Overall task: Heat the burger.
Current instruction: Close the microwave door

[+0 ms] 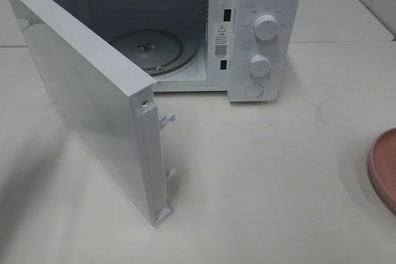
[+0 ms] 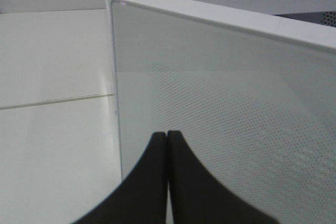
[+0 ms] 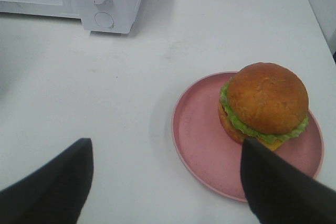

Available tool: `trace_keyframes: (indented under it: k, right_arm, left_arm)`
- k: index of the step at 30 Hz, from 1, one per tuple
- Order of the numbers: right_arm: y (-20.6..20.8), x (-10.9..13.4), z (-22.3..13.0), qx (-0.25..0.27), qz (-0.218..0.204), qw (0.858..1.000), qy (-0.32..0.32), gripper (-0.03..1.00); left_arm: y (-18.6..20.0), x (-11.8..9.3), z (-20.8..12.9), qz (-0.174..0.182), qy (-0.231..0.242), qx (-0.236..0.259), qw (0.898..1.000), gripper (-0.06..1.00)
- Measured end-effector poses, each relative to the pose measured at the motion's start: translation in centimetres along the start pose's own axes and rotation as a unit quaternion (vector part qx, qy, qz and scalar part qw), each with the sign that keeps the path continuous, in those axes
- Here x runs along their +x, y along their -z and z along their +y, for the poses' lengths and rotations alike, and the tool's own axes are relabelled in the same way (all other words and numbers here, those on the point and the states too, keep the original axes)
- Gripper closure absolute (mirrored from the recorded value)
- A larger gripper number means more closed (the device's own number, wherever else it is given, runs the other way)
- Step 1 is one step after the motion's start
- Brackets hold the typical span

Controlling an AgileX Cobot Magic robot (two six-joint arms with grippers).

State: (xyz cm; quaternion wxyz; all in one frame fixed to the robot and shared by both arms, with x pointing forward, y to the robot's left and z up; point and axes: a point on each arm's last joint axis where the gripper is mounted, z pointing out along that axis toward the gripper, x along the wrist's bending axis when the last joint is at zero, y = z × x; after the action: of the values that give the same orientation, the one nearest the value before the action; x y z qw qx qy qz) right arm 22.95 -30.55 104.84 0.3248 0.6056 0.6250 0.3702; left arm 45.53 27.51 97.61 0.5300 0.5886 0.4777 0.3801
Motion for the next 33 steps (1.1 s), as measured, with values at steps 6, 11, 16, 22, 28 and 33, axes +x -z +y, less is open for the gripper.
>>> trace_keyframes:
  k: [6,11,16,22,28,33]
  right_arm:
    - [0.0,0.0,0.0,0.000,0.000,1.000,0.000,0.22]
    - [0.0,0.0,0.0,0.000,0.000,1.000,0.000,0.22]
    - [0.0,0.0,0.0,0.000,0.000,1.000,0.000,0.22]
    - [0.0,0.0,0.0,0.000,0.000,1.000,0.000,0.22]
    - [0.0,0.0,0.0,0.000,0.000,1.000,0.000,0.22]
    - [0.0,0.0,0.0,0.000,0.000,1.000,0.000,0.22]
  left_arm:
    - [-1.7,-1.5,-1.5,-0.047,-0.001,0.011,0.999,0.94]
    - [-2.8,-3.2,-2.1,-0.061,-0.007,0.020,0.998,0.94]
    - [-3.8,-4.6,-2.3,-0.070,-0.006,0.021,0.997,0.94]
    - [-4.9,-6.1,-2.1,-0.078,0.006,0.018,0.997,0.94]
    - [-6.2,-8.1,-2.2,-0.092,0.016,0.018,0.995,0.94]
    - [-7.2,-9.7,-2.2,-0.091,0.009,0.014,0.996,0.94]
